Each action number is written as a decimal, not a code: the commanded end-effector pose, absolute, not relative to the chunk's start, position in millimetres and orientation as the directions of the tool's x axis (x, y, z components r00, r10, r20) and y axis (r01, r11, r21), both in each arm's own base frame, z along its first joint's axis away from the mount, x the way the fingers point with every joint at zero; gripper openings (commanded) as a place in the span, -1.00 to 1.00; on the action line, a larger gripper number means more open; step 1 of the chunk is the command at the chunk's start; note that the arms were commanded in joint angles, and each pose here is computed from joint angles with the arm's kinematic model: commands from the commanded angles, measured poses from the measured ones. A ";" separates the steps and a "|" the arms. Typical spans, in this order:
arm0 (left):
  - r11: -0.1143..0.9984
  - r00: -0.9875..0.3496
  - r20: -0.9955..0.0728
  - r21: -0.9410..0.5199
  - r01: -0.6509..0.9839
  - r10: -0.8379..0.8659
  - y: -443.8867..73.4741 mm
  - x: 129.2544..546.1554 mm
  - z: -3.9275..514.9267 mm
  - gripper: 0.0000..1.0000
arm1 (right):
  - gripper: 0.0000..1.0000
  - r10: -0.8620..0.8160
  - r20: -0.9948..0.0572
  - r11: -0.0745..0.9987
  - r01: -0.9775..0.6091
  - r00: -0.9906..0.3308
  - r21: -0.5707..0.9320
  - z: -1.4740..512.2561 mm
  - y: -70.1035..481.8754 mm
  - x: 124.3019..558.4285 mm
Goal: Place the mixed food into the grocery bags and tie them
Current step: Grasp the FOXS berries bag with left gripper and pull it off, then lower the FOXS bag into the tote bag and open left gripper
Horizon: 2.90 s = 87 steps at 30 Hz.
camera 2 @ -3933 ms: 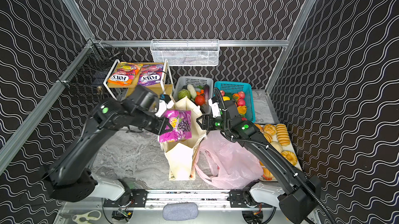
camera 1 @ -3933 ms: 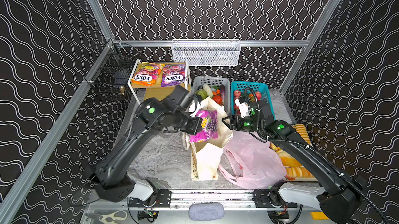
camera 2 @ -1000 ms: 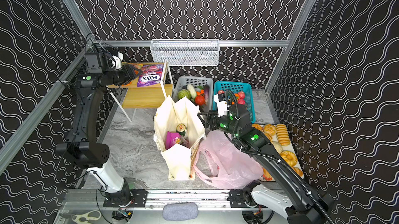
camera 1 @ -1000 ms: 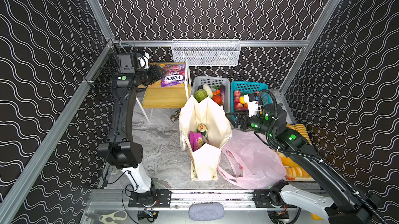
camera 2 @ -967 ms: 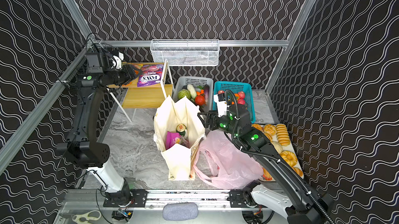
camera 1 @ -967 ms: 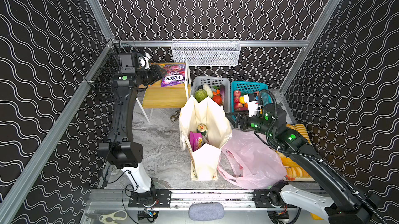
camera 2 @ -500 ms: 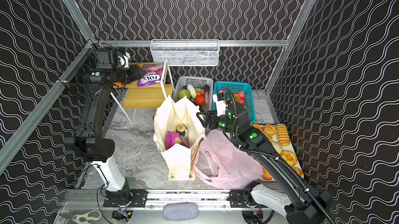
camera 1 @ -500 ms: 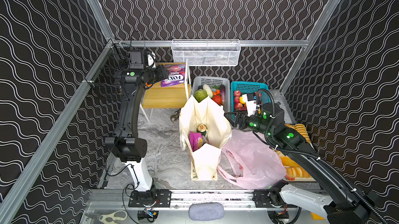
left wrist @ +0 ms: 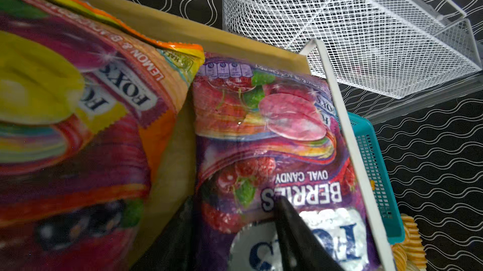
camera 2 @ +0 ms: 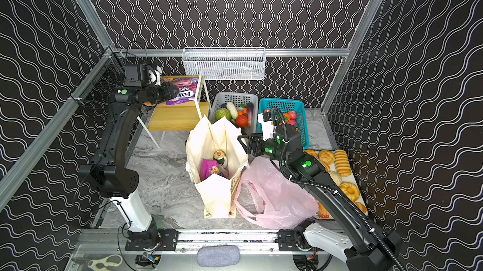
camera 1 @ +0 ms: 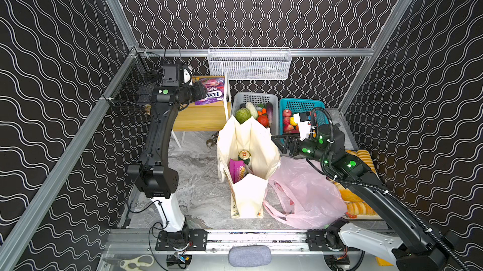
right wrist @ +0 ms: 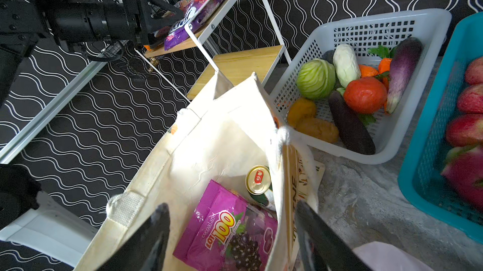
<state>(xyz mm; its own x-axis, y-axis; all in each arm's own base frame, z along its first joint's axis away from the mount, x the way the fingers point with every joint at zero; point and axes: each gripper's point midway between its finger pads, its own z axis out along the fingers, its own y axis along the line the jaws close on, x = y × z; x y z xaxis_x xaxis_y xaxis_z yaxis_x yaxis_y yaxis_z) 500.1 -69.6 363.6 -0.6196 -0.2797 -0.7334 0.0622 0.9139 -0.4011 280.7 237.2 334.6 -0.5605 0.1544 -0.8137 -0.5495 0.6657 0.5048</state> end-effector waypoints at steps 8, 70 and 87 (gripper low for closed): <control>0.898 -0.649 -0.736 -0.399 0.187 -0.192 -86.6 473.6 357.1 -0.88 | 0.53 0.172 -0.819 0.652 -0.560 -0.548 0.511 339.4 238.1 279.7; 0.601 -0.795 -0.550 -0.554 0.576 0.256 -275.1 241.8 297.8 -1.00 | 0.55 0.090 -0.736 0.693 -0.488 -0.671 0.530 286.0 247.1 289.1; 0.731 -0.762 -0.559 -0.360 0.579 0.328 -242.2 237.4 296.3 0.02 | 0.55 0.028 -0.696 0.733 -0.459 -0.717 0.502 264.8 250.3 297.7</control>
